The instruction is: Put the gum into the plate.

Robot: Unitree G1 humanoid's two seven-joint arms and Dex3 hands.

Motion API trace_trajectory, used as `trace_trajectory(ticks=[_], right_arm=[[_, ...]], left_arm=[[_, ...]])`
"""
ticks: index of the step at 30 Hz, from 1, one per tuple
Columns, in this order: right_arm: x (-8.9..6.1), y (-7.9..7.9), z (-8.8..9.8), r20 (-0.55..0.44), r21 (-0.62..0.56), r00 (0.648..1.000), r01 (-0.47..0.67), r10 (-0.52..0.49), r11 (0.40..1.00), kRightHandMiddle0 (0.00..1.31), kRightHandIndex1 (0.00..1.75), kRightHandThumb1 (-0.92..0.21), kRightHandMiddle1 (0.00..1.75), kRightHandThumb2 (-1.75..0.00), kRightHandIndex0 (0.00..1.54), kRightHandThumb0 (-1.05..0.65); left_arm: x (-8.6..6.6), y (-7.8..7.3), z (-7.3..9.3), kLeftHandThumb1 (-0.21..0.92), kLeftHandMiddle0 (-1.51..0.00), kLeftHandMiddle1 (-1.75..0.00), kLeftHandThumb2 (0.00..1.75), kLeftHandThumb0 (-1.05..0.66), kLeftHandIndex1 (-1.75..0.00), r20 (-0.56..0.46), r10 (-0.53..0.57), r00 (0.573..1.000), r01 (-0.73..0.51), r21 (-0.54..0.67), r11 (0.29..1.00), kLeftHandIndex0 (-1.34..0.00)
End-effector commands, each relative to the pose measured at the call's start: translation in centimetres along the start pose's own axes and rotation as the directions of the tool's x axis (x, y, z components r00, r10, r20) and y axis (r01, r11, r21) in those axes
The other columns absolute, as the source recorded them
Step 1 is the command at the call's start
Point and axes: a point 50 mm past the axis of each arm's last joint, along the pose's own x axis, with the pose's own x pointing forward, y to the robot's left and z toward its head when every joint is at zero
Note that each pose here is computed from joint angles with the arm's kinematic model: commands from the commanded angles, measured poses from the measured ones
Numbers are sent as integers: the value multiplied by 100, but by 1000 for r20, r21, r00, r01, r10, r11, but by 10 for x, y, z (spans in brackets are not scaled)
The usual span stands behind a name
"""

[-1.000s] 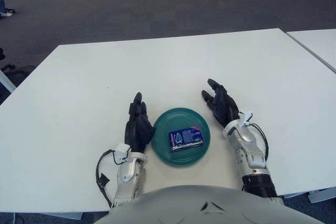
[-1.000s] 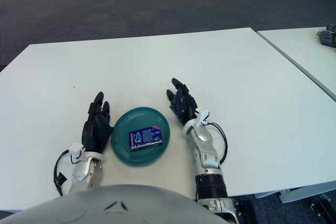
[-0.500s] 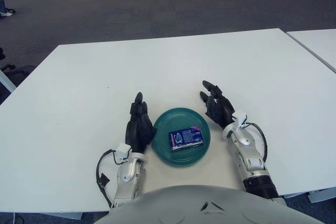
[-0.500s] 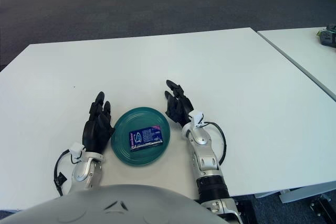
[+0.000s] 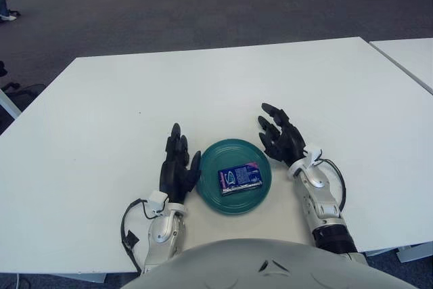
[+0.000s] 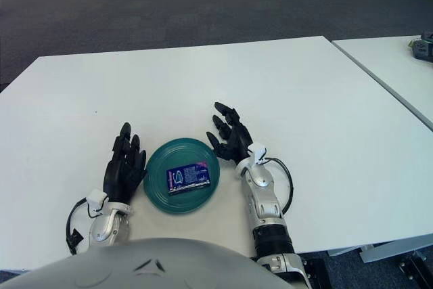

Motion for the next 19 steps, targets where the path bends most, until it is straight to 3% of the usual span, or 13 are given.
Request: trace_trajectory(ticks=[1, 9, 15, 19], right_arm=[[-13, -5, -29, -148, 10, 988, 54, -52, 999, 0, 1, -37, 73, -76, 28, -51], [-16, -5, -29, -145, -16, 987, 61, -63, 998, 0, 2, -43, 78, -75, 33, -51], [-17, -4, -29, -162, 16, 985, 62, -59, 998, 0, 3, -38, 82, -80, 36, -43], [-19, -2, -30, -192, 43, 979, 71, -61, 997, 0, 1, -35, 70, -82, 33, -40]], left_arm=[[-13, 2, -19, 88, 0, 0, 10, -88, 0, -122, 47, 991, -48, -9, 999, 0], [-14, 1, -18, 89, 0, 0, 9, -88, 0, -122, 44, 992, -47, -18, 999, 0], [-14, 1, -19, 89, 0, 0, 8, -88, 0, -126, 45, 991, -49, -22, 999, 0], [-15, 1, -20, 90, 0, 0, 8, -89, 0, -128, 49, 991, -53, -28, 998, 0]])
